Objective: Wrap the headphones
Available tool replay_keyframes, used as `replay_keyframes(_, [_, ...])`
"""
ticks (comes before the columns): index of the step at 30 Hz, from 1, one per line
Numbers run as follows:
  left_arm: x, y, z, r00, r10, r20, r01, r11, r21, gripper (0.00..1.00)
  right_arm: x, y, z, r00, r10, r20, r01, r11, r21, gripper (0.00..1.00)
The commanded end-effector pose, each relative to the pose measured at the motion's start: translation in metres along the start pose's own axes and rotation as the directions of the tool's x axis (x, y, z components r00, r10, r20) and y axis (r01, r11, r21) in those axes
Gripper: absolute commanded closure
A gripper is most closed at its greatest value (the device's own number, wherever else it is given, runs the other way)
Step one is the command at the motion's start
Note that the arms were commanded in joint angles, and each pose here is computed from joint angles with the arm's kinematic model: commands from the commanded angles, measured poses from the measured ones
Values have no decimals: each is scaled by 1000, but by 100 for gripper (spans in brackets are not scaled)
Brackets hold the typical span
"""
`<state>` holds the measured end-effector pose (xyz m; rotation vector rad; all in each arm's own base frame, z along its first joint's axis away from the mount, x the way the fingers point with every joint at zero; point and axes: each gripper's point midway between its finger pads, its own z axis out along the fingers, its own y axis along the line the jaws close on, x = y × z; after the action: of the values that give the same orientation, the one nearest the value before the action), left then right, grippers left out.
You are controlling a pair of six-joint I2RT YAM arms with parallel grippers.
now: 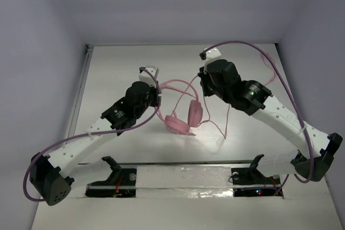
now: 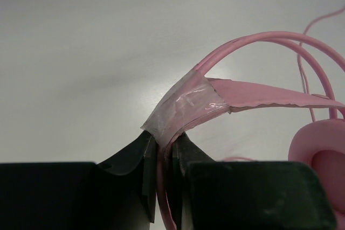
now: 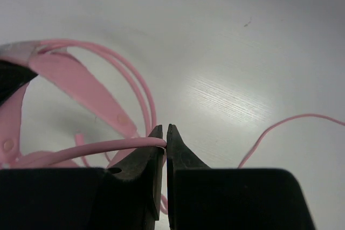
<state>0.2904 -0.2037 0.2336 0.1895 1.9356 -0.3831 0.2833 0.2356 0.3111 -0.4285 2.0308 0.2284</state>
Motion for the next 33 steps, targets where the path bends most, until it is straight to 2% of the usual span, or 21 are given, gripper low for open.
replay_keyframes(1, [-29, -28, -16, 998, -27, 50, 19, 989, 150, 100, -26, -17, -3, 996, 24, 91, -30, 998, 60, 100])
replay_keyframes(7, [-39, -45, -32, 999, -6, 32, -3, 965, 263, 100, -4, -49, 14, 992, 87, 93, -100, 985, 138, 100])
replay_keyframes(9, [-54, -41, -34, 998, -28, 53, 13, 966, 259, 100, 1, -45, 15, 983, 135, 120, -148, 983, 105, 100])
replay_keyframes(11, [-61, -51, -39, 997, -58, 45, 39, 940, 339, 100, -4, -34, 11, 967, 195, 167, -202, 979, 28, 100])
replay_keyframes(13, [-74, -51, -41, 994, -89, 63, 60, 930, 363, 100, 10, -30, 17, 966, 213, 146, -216, 976, 8, 100])
replay_keyframes(16, [-91, -49, -42, 987, -137, 79, 98, 921, 378, 100, 11, -21, 9, 946, 268, 182, -260, 963, -69, 100])
replay_keyframes(17, [-96, -55, -45, 986, -149, 75, 103, 900, 424, 100, 5, -16, 4, 935, 291, 202, -273, 955, -115, 100])
replay_keyframes(21, [-96, -67, -46, 988, -152, 27, 119, 859, 497, 100, 16, -14, 14, 944, 277, 180, -262, 960, -103, 100])
replay_keyframes(25, [-99, -77, -52, 988, -154, 0, 127, 813, 569, 100, 17, -5, 21, 942, 276, 191, -250, 956, -152, 100])
replay_keyframes(26, [-96, -85, -58, 990, -141, -25, 126, 778, 615, 100, 19, -3, 26, 945, 270, 185, -244, 958, -149, 100])
replay_keyframes(30, [-97, -89, -57, 984, -168, -61, 169, 755, 634, 100, 13, -1, 31, 931, 295, 213, -264, 951, -162, 100])
replay_keyframes(33, [-109, -80, -56, 970, -236, -49, 216, 761, 612, 100, 2, 6, 23, 899, 353, 260, -296, 926, -234, 87])
